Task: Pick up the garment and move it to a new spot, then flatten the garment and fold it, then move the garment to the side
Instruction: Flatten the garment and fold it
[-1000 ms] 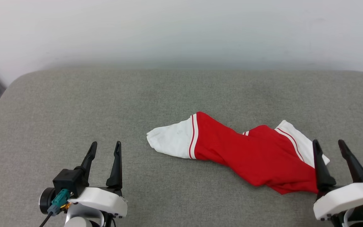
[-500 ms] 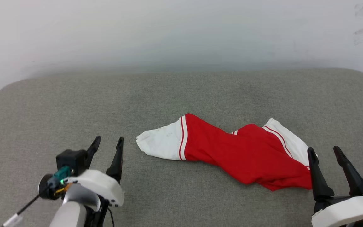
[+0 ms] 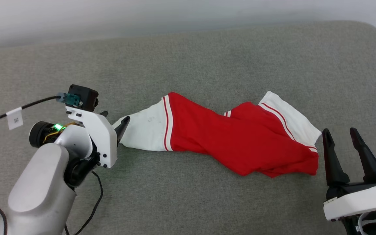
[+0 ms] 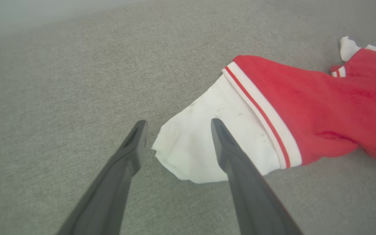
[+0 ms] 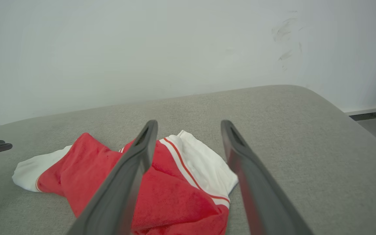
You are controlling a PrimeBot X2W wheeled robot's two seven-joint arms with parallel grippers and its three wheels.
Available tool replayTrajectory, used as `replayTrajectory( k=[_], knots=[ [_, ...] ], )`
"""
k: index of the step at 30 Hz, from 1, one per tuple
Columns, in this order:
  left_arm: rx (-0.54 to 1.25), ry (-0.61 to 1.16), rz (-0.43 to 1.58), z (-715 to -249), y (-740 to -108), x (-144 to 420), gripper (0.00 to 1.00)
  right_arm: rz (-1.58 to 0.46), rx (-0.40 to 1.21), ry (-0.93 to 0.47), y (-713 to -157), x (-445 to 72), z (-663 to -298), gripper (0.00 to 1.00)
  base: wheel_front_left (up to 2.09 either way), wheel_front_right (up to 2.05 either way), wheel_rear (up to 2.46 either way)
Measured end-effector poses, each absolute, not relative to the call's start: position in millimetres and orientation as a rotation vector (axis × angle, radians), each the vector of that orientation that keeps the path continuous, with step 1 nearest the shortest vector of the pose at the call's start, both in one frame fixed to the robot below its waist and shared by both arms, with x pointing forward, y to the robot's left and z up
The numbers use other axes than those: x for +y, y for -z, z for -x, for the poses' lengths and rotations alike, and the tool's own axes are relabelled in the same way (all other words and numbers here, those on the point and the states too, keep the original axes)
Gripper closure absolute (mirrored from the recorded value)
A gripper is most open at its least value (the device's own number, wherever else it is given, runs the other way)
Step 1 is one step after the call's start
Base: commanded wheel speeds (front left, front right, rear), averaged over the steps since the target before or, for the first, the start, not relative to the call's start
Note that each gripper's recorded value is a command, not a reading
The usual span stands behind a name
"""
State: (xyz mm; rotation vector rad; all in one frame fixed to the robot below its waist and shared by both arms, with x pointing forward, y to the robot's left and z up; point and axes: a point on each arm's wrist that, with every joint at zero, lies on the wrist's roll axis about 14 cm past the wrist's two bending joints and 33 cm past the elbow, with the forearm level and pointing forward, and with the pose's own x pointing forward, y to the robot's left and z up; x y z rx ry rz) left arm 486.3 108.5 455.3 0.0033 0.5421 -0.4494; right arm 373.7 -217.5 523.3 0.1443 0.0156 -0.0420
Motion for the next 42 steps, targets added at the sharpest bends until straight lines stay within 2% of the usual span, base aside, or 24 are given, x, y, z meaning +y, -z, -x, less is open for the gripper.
replayTrajectory(
  k=[7, 11, 12, 13, 14, 15, 24, 32, 37, 42],
  knots=[
    [0.880, 0.536, -0.051, -473.4, -386.5, 105.3, 0.00, -0.174, 0.082, 0.093, -491.5, -230.1, -378.9, 0.00, 0.00, 0.00, 0.00],
    [0.981, 0.568, -0.069, -470.9, -369.8, 102.2, 0.00, -0.181, 0.098, 0.119, -481.9, -236.8, -378.2, 0.00, 0.00, 0.00, 0.00],
    [0.996, 0.573, -0.067, -471.0, -368.1, 101.1, 0.10, -0.181, 0.103, 0.124, -480.0, -238.3, -377.3, 0.00, 0.00, 0.00, 0.00],
    [1.004, 0.576, -0.067, -470.9, -366.7, 100.6, 0.56, -0.182, 0.103, 0.129, -478.8, -239.3, -376.8, 0.00, 0.00, 0.00, 0.00],
    [1.007, 0.580, -0.068, -470.6, -366.0, 99.6, 0.83, -0.183, 0.106, 0.131, -477.4, -240.0, -376.6, 0.00, 0.00, 0.00, 0.00],
    [1.006, 0.582, -0.069, -470.4, -366.1, 99.0, 1.00, -0.186, 0.106, 0.132, -476.9, -240.2, -376.7, 0.00, 0.00, 0.00, 0.00],
    [0.796, 0.508, -0.031, -476.4, -386.1, 104.4, 1.00, -0.207, 0.073, 0.124, -487.3, -239.2, -378.8, 0.00, 0.00, 0.00, 0.00],
    [0.524, 0.391, 0.024, -472.8, -439.6, 124.9, 1.00, -0.238, 0.103, 0.124, -493.9, -243.6, -382.8, 0.00, 0.00, 0.00, 0.00],
    [0.413, 0.346, 0.043, -462.0, -468.2, 136.7, 1.00, -0.257, 0.240, 0.118, -478.5, -253.9, -396.2, 0.00, 0.00, 0.00, 0.00],
    [0.351, 0.340, 0.053, -455.1, -486.8, 139.6, 1.00, -0.241, 0.450, 0.073, -453.6, -256.6, -416.6, 0.00, 0.00, 0.00, 0.00]
  ],
)
